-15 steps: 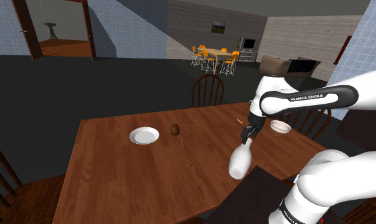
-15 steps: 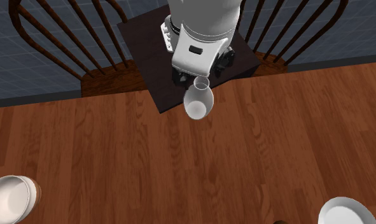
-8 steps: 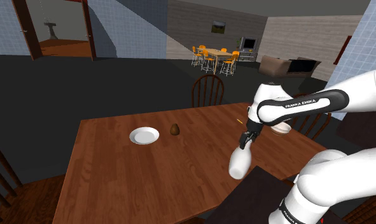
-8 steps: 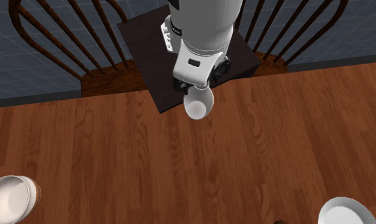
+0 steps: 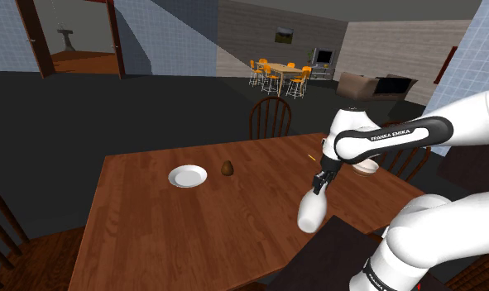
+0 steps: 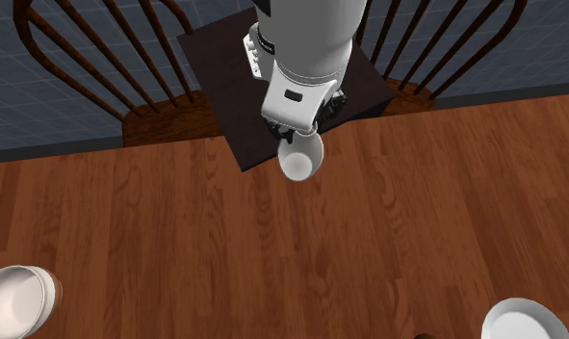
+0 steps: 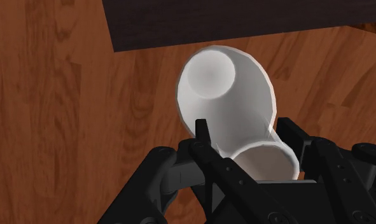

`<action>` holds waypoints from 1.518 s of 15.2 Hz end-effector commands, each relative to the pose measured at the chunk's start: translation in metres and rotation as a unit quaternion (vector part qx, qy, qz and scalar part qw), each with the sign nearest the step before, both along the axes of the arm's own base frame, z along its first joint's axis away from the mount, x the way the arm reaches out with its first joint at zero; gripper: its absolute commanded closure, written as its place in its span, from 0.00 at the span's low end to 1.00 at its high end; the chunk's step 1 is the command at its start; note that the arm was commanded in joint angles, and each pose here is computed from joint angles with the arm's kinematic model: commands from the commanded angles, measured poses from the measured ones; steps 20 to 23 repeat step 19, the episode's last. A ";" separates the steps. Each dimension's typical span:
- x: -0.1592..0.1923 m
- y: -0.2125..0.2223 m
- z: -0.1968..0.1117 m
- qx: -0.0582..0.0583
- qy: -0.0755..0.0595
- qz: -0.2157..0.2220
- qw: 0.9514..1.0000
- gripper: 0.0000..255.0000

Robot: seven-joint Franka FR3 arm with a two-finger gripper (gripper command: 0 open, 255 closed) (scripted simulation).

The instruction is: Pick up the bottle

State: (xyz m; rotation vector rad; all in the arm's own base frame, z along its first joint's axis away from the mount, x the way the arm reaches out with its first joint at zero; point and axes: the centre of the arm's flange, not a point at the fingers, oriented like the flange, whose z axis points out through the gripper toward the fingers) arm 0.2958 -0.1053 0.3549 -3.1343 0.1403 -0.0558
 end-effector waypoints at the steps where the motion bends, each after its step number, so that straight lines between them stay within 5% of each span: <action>1: 0.000 0.000 -0.001 0.000 0.001 0.000 1.000 1.00; 17: 0.000 0.000 0.079 0.000 0.001 0.000 1.000 1.00; 23: 0.000 0.000 0.080 0.000 0.001 0.000 1.000 1.00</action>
